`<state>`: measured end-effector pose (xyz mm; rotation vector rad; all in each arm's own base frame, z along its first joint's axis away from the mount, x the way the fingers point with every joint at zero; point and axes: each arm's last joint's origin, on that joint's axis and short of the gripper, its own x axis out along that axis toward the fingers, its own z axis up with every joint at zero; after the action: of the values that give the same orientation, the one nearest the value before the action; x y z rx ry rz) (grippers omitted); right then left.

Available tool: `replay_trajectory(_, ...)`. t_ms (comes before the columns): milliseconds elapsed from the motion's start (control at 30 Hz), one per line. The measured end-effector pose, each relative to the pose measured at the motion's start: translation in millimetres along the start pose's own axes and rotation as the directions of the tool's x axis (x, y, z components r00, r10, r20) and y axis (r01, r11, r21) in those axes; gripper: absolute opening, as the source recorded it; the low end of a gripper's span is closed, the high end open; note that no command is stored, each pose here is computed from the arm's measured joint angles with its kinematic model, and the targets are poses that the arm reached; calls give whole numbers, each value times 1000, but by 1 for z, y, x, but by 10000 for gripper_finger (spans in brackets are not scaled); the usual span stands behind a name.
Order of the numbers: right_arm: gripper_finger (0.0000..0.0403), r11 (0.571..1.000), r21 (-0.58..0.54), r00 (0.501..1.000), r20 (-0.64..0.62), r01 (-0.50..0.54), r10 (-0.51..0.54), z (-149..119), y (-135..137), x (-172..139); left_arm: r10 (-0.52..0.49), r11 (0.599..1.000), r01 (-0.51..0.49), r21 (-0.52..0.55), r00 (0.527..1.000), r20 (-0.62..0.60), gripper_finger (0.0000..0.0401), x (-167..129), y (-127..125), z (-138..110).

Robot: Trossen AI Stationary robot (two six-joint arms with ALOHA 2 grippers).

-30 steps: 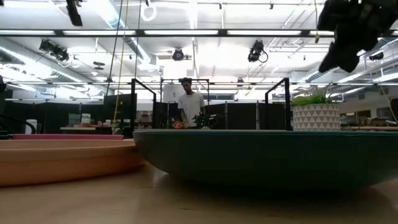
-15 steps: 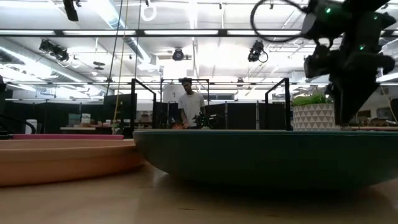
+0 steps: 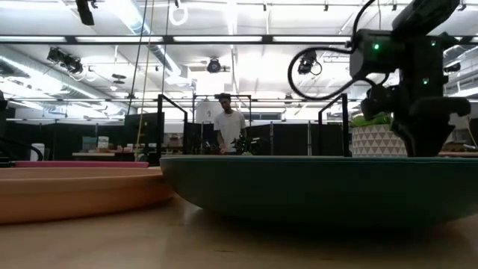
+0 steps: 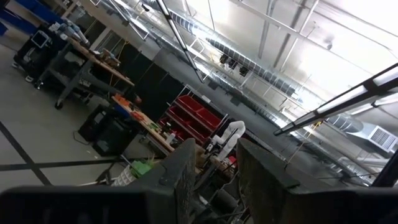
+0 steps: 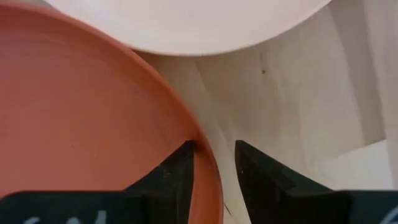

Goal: Place and stack plates onto a shelf
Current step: Put the orange plate on the shelf

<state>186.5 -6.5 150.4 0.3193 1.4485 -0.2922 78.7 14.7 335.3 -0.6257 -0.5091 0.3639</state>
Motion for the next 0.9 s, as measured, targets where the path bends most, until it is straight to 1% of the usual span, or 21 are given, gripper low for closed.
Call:
replay_trajectory(100, 107, 999, -26, 999, -19, -34, 34, 3, 2, 6, 0, 1000, 0, 3, 1000, 0, 126, 0, 0, 0)
replay_trajectory(200, 81, 997, -30, 997, -18, -74, 74, 7, 5, 9, 0, 1000, 0, 4, 1000, 0, 126, 0, 0, 0)
replay_trajectory(333, 45, 996, -27, 996, -17, -91, 90, 8, 6, 10, -1, 1000, 1, 4, 1000, 0, 126, 0, 0, 0)
replay_trajectory(433, 27, 994, -34, 995, 1, -99, 100, 9, 5, 8, -1, 1000, 1, 3, 1000, 0, 126, 0, 0, 0)
replay_trajectory(700, 20, 993, -8, 991, 59, -117, 117, 9, -4, -2, 1, 1000, -1, 0, 1000, -4, 126, 0, 0, 0)
replay_trajectory(900, 19, 976, 27, 972, 98, -216, 212, 12, -9, -16, 2, 1000, -2, -4, 1000, -5, 126, 0, 0, -1)
